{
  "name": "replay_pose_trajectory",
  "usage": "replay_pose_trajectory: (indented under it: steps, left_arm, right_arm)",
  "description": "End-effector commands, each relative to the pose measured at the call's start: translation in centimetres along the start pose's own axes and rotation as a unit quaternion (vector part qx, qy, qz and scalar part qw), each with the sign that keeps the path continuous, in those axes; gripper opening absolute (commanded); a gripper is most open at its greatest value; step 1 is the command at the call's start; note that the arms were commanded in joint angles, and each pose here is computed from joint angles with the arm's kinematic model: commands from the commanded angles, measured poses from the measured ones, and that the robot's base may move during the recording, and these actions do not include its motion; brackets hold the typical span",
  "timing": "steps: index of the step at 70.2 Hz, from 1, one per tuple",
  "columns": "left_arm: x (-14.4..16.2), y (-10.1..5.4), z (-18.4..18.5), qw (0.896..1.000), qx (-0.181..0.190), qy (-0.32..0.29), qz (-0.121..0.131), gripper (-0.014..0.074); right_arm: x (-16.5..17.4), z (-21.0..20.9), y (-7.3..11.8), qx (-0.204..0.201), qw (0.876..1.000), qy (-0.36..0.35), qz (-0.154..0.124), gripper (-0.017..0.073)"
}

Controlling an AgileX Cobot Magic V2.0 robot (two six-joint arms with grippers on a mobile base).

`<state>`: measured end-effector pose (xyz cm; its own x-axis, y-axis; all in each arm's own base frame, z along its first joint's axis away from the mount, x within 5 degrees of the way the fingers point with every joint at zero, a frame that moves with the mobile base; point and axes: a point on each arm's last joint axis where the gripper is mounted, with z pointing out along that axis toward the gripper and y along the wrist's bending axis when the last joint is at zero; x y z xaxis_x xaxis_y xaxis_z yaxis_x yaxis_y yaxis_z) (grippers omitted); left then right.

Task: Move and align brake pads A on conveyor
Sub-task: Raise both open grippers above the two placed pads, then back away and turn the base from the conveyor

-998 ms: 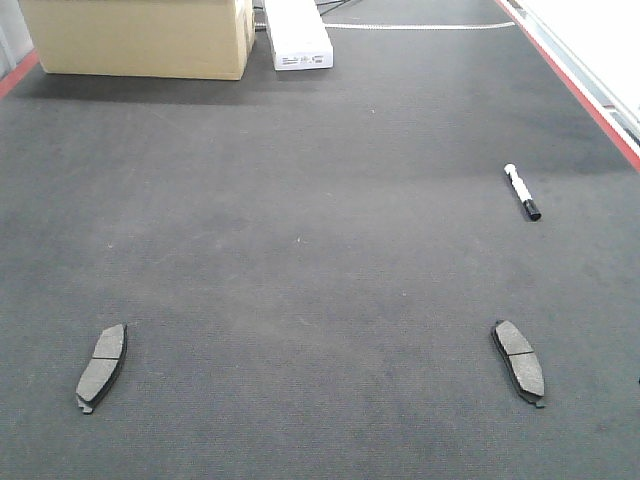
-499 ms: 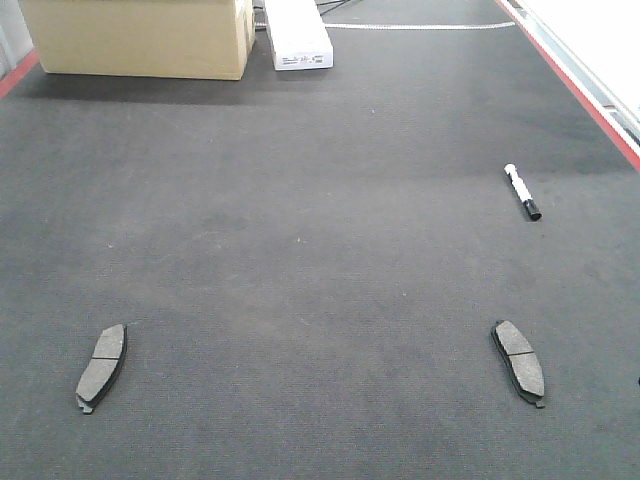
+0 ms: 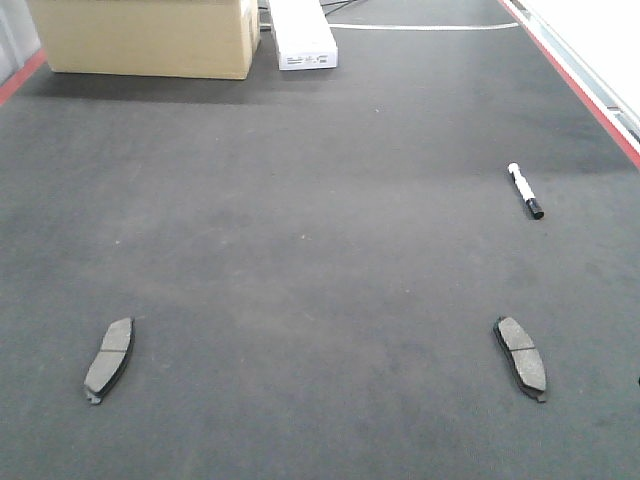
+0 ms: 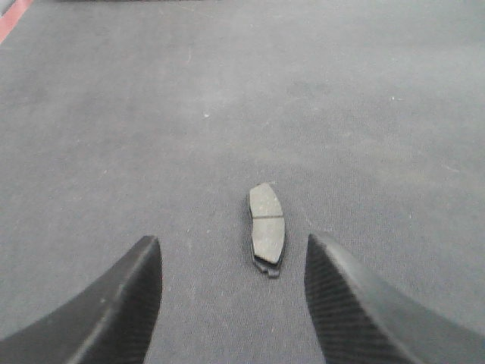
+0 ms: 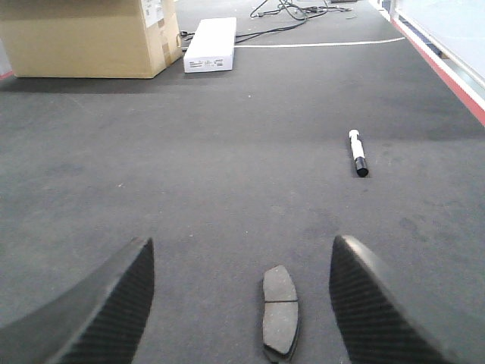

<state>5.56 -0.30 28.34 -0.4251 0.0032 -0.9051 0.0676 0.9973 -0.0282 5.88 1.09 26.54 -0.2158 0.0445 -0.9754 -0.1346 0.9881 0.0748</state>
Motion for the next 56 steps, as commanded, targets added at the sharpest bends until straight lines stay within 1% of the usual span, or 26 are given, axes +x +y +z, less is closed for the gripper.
replay_pose_trajectory:
  steps: [1, 56]
  left_arm:
    - [-1.25, -0.13, -0.28, 0.999, 0.007, -0.04, -0.002, 0.0393]
    - [-1.25, -0.13, -0.28, 0.999, 0.007, -0.04, -0.002, 0.0393]
  right_arm:
    - [-1.42, -0.17, -0.01, 0.003, 0.999, -0.045, -0.003, 0.047]
    - [-1.42, -0.17, -0.01, 0.003, 0.999, -0.045, -0.003, 0.047]
